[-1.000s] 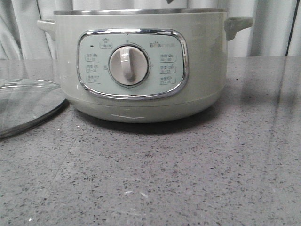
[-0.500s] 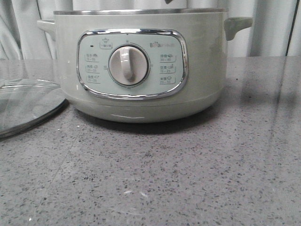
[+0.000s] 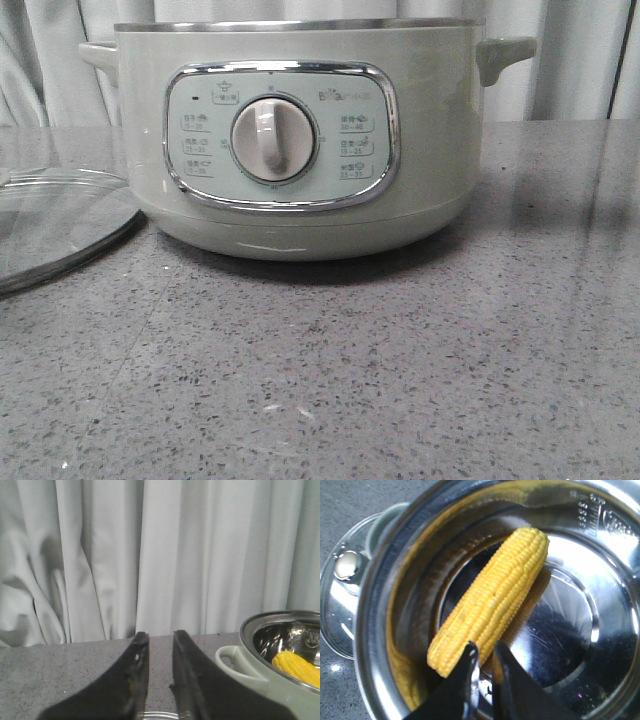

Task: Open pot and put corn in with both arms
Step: 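Lower the corn cob into the pot and open the right gripper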

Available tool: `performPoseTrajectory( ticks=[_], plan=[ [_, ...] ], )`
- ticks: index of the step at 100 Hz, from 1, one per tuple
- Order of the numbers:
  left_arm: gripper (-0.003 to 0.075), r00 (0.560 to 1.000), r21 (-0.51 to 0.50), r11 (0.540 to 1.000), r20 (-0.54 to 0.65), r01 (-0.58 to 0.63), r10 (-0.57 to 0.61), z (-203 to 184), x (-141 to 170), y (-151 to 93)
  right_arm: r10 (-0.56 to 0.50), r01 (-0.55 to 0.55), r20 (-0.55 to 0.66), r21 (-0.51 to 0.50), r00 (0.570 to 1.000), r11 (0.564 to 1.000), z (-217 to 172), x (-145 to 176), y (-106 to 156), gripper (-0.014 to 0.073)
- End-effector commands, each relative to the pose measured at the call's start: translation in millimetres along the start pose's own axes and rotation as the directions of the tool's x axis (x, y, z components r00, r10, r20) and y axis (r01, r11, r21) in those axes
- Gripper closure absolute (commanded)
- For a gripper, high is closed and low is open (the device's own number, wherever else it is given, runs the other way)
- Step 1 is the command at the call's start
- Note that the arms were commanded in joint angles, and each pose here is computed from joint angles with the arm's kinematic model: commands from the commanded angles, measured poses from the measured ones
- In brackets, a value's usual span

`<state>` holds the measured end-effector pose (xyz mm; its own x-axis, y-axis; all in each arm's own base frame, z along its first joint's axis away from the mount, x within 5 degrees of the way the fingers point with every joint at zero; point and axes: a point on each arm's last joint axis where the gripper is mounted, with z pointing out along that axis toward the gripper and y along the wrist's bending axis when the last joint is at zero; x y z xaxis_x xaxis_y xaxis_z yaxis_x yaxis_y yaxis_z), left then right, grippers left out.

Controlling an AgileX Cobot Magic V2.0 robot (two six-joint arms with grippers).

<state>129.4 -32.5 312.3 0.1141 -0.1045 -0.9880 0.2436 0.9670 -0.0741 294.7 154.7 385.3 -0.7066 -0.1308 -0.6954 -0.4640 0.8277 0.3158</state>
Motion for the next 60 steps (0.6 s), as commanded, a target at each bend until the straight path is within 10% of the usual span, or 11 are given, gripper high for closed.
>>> performPoseTrajectory(
  ticks=[1, 60],
  plan=[
    [0.0719, 0.994, 0.007, 1.000, 0.113, 0.000, -0.001, -6.9, -20.0, -1.2, -0.047, 0.047, 0.138, 0.002, 0.989, 0.999, -40.4, -12.9, 10.6, 0.0606],
    [0.0741, 0.992, 0.044, 0.992, -0.045, 0.121, -0.119, -59.7, -16.1, -4.2, -0.166, 0.136, 0.296, 0.120, 0.941, 0.983, -124.2, 60.9, 14.5, 0.0606]
  ],
)
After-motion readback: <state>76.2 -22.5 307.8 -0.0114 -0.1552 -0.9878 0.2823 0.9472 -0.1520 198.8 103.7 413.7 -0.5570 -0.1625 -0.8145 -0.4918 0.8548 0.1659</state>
